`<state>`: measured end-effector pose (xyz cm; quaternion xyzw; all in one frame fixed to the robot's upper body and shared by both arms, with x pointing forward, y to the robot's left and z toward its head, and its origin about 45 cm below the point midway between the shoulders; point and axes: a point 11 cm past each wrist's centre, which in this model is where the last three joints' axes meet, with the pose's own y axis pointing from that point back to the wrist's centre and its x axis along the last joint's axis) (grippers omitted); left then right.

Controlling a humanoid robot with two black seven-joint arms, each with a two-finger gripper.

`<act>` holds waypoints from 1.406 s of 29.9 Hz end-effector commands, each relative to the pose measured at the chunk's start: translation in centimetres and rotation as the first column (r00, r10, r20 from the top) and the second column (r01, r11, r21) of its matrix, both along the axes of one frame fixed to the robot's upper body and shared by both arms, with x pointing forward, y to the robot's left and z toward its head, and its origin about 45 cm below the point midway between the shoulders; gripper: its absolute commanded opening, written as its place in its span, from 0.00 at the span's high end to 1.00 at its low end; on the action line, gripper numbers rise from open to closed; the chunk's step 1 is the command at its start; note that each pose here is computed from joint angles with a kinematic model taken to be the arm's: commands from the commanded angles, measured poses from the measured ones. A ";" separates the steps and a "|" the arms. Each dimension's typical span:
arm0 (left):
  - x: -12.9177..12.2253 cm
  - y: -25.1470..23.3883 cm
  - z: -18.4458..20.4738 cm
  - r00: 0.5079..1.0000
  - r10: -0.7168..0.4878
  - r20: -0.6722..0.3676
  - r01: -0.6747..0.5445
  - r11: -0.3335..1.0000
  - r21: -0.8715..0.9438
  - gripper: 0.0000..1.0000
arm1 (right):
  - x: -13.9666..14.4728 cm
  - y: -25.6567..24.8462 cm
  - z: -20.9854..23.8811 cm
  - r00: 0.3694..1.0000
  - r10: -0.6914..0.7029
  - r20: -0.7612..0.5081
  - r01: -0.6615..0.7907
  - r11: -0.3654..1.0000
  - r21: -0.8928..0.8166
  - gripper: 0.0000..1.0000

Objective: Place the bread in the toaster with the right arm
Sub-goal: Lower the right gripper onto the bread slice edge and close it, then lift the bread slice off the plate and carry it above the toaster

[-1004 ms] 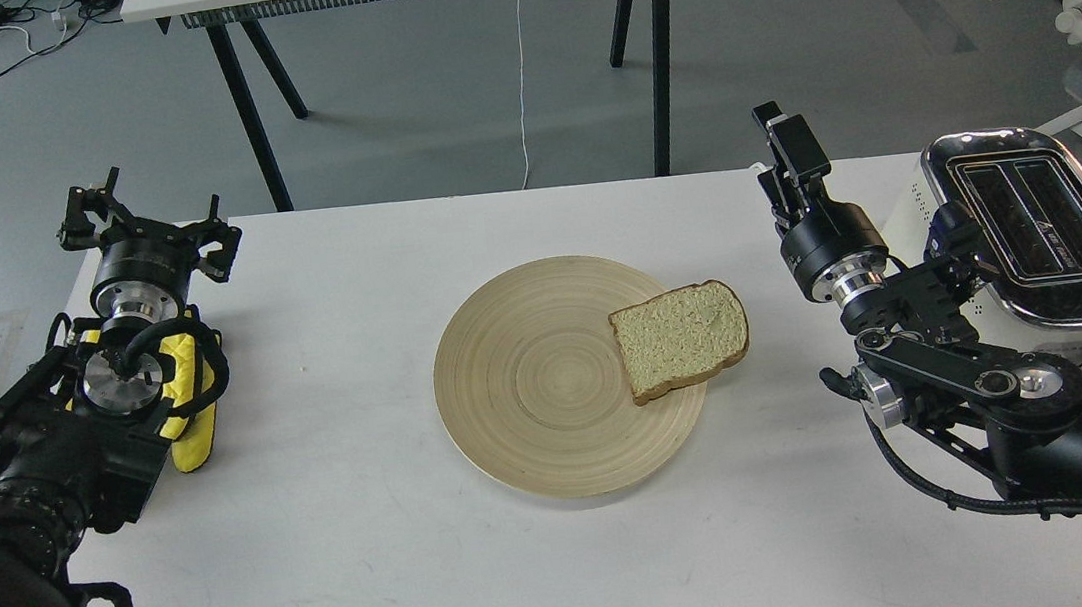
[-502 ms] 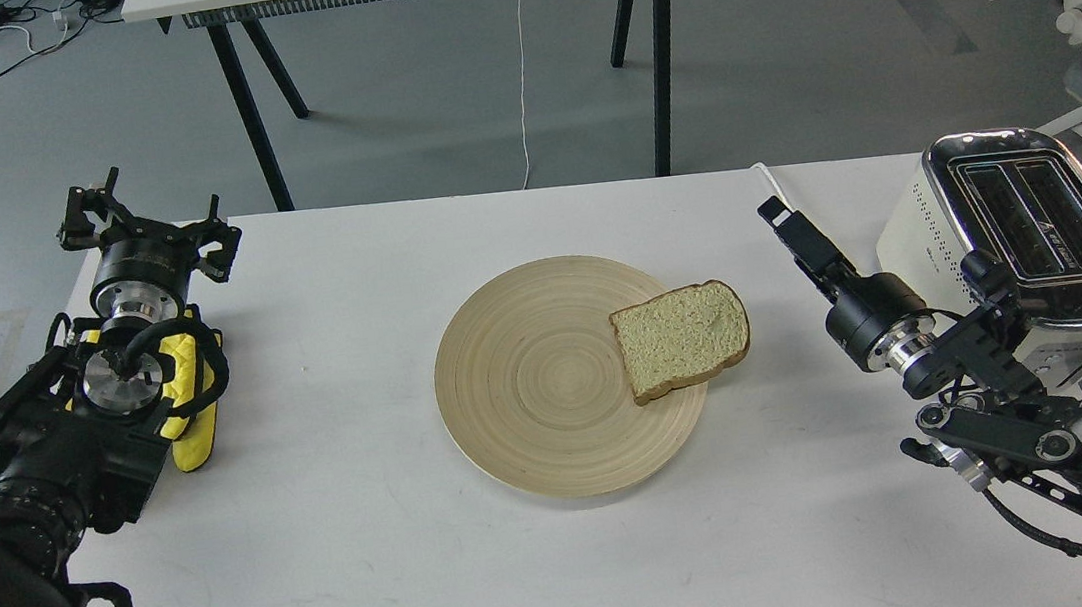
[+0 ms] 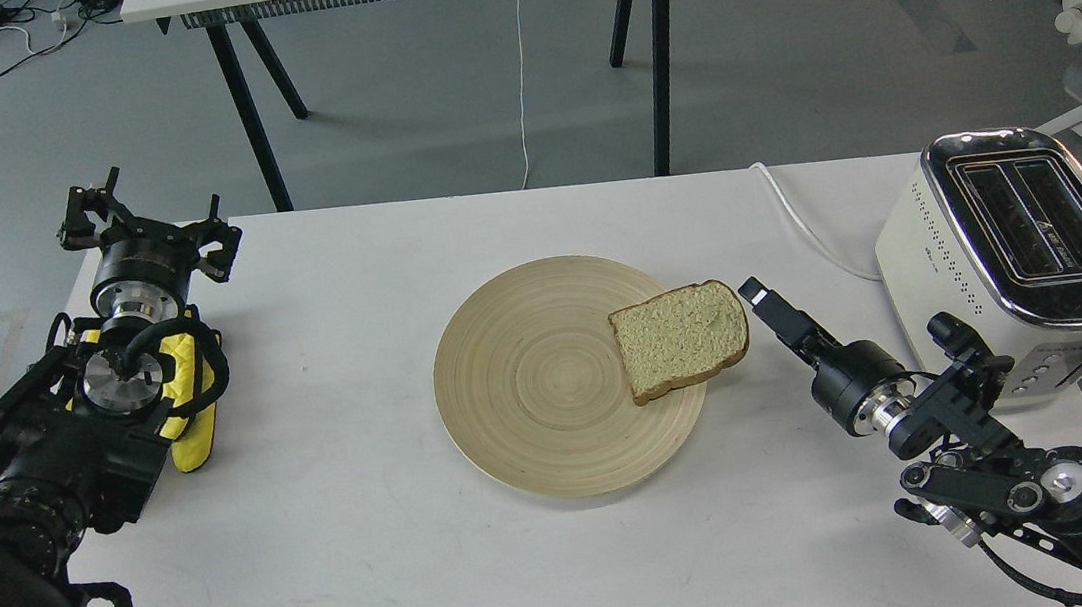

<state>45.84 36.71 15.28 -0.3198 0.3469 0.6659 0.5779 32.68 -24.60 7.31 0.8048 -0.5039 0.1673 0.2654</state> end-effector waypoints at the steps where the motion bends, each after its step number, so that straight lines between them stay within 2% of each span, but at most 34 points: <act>1: 0.0 0.0 0.0 1.000 0.000 0.000 0.000 1.000 0.000 0.00 | -0.5 1.6 -0.5 1.000 0.016 -0.012 -0.016 1.000 0.026 0.02; 7: 0.0 0.0 0.0 1.000 0.000 0.000 0.000 1.000 0.000 0.00 | -0.7 1.8 -0.7 1.000 0.017 -0.019 -0.016 0.999 0.030 0.08; 12: 0.0 0.0 0.0 1.000 -0.001 0.000 0.001 1.000 0.001 0.00 | -1.2 1.7 -1.1 0.999 0.016 -0.030 -0.015 0.999 0.031 0.22; 15: 0.0 0.0 0.0 1.000 -0.001 0.000 0.001 1.000 0.001 0.00 | -1.3 1.6 -1.2 0.999 0.013 -0.034 -0.012 1.000 0.028 0.39; 16: 0.0 0.0 0.0 1.000 0.000 0.000 0.000 1.000 0.000 0.00 | -1.3 1.4 -1.3 0.999 0.009 -0.034 -0.008 1.000 0.025 0.51; 17: 0.0 0.0 0.0 1.000 0.000 0.000 0.000 1.000 0.000 0.00 | -1.4 0.9 -1.6 0.999 -0.002 -0.041 0.002 1.000 0.015 0.58; 19: 0.0 0.0 0.0 1.000 0.000 0.000 0.000 1.000 0.000 0.00 | -1.5 0.0 -2.2 0.999 -0.020 -0.045 0.020 1.000 -0.010 0.65; 22: 0.0 0.0 0.0 1.000 0.000 0.000 0.000 1.000 0.000 0.00 | -1.4 -0.4 -2.3 0.999 -0.031 -0.045 0.030 0.999 -0.020 0.89; 24: 0.0 0.0 0.0 1.000 -0.001 0.000 0.001 1.000 0.001 0.00 | -1.1 -0.4 -2.1 0.998 -0.041 -0.040 0.040 0.999 -0.013 0.98; 35: 0.0 0.0 0.0 1.000 -0.001 0.000 0.001 1.000 0.001 0.00 | -0.4 0.3 -1.2 0.999 -0.036 -0.022 0.036 0.999 0.012 1.00; 42: 0.0 0.0 0.0 1.000 0.000 0.000 0.000 1.000 0.000 0.00 | 1.4 2.1 2.0 0.998 -0.037 0.041 0.032 0.993 0.110 1.00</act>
